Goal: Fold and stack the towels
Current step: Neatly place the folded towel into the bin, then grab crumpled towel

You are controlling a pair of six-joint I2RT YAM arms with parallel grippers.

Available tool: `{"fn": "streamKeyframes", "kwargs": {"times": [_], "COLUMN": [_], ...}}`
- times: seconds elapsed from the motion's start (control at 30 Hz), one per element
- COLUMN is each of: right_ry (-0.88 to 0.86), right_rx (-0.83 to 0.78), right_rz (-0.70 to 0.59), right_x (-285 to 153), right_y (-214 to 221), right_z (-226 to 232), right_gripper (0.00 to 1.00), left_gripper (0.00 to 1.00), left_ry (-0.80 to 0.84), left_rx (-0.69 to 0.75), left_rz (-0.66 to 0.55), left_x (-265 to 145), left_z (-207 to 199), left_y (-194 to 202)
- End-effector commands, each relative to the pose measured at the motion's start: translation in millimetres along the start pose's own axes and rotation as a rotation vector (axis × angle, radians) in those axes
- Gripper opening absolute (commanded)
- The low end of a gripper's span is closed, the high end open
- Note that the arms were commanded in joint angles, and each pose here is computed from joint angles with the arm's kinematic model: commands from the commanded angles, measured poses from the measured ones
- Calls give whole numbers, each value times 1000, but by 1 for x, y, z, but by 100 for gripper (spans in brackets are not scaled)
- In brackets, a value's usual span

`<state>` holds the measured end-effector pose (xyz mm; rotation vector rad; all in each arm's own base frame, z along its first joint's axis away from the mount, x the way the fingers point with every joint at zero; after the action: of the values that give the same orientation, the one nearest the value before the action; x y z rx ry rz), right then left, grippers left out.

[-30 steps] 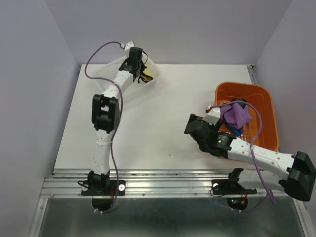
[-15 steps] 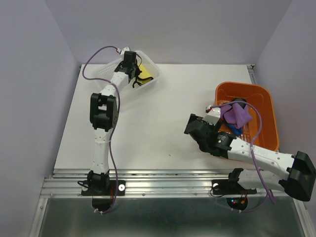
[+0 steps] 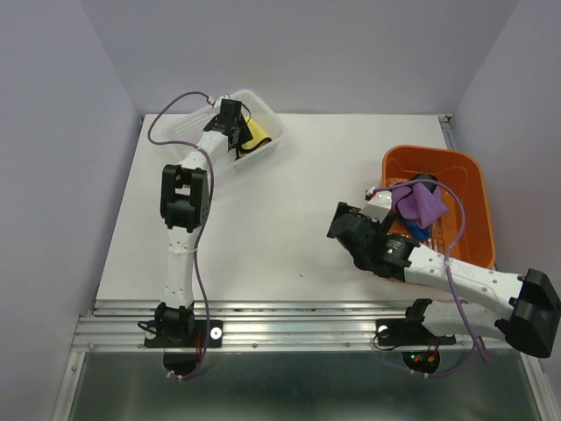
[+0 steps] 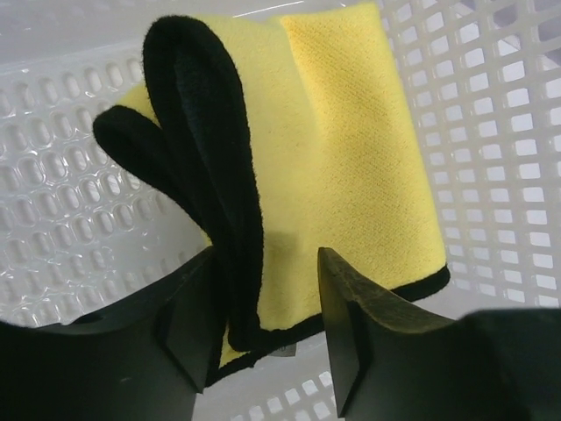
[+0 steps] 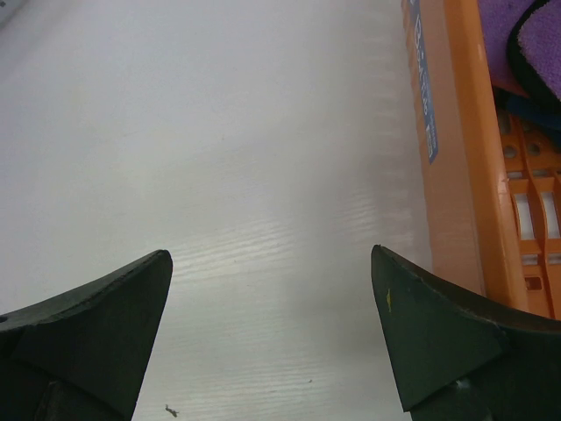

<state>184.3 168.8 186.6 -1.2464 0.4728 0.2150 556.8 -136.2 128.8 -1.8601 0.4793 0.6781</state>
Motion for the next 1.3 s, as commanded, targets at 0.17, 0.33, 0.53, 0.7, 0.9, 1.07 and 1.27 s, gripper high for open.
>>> {"fn": "streamKeyframes", "kwargs": {"times": [0.17, 0.33, 0.53, 0.7, 0.9, 1.07, 1.27], "right_ry": [-8, -11, -12, -2, 76, 125, 206], "right_rx": [71, 75, 100, 98, 80, 86, -83], "right_rz": [-46, -42, -32, -32, -97, -140, -67], "right_x": [-5, -6, -11, -17, -27, -28, 2], "right_y": [-16, -19, -25, -34, -73, -124, -159], "right_z": [2, 5, 6, 5, 0, -14, -46], "right_gripper": [100, 100, 100, 100, 100, 100, 100], "left_gripper": [87, 95, 96, 97, 99, 99, 99], "left_ry": [-40, -52, -10, 98, 267, 343, 374], "left_rx": [-3, 3, 32, 47, 47, 40, -2], "left_rz": [-110, -156, -188, -222, -402, -442, -365], "left_x": [-56, -85, -118, -163, -266, -316, -330], "left_z": [0, 1, -5, -16, -24, -10, 14], "left_y": [-42, -57, -73, -79, -57, 0, 63]}}
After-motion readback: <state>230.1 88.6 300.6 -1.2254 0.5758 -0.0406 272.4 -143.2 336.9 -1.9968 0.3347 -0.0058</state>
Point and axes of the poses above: each gripper's point midway between its finger pads, its own x axis out along the fingers, its own z axis along the line the jaws close on, y = z × x, the point moved 8 cm from there along -x, back along the fingers, and after that the axes turned 3 degrees about x, right-handed, at the moved point
